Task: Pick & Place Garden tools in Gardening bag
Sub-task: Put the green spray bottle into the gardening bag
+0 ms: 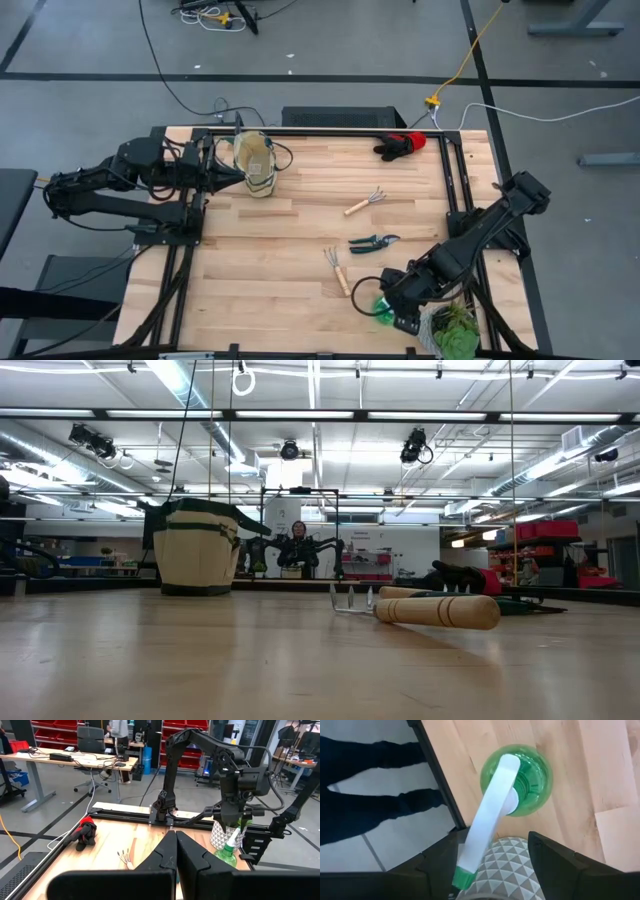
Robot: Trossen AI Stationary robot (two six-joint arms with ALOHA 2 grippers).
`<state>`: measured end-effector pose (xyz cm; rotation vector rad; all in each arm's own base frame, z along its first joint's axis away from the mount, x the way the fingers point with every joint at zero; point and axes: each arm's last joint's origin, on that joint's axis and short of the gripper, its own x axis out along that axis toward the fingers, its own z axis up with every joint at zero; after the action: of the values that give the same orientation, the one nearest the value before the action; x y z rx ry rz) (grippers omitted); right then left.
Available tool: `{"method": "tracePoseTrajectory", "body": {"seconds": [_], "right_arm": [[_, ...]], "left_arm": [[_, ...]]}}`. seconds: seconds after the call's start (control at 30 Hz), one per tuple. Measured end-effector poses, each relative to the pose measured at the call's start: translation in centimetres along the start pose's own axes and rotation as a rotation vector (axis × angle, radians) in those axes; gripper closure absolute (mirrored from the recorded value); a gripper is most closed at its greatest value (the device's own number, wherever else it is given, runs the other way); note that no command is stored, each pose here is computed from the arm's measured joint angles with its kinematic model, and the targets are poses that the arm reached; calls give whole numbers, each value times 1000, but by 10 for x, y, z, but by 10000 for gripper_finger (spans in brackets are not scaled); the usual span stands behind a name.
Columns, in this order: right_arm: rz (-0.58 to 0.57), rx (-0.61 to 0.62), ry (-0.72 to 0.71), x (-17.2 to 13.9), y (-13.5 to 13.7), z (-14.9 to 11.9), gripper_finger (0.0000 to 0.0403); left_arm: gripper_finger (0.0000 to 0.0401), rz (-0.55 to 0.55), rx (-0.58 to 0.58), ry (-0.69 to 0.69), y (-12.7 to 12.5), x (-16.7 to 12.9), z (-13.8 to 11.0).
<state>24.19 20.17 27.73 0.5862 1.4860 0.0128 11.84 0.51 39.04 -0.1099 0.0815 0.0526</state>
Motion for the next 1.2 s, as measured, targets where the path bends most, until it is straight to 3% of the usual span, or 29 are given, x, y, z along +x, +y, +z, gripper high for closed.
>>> {"method": "tracePoseTrajectory", "body": {"seconds": [0.53, 1.2], "right_arm": [[-45, -9, 46, 10, -1, -5, 172], [-41, -14, 46, 10, -1, -5, 283]], "left_arm": [[398, 1, 0, 7, 0, 0, -1], [398, 1, 0, 6, 0, 0, -1]]}}
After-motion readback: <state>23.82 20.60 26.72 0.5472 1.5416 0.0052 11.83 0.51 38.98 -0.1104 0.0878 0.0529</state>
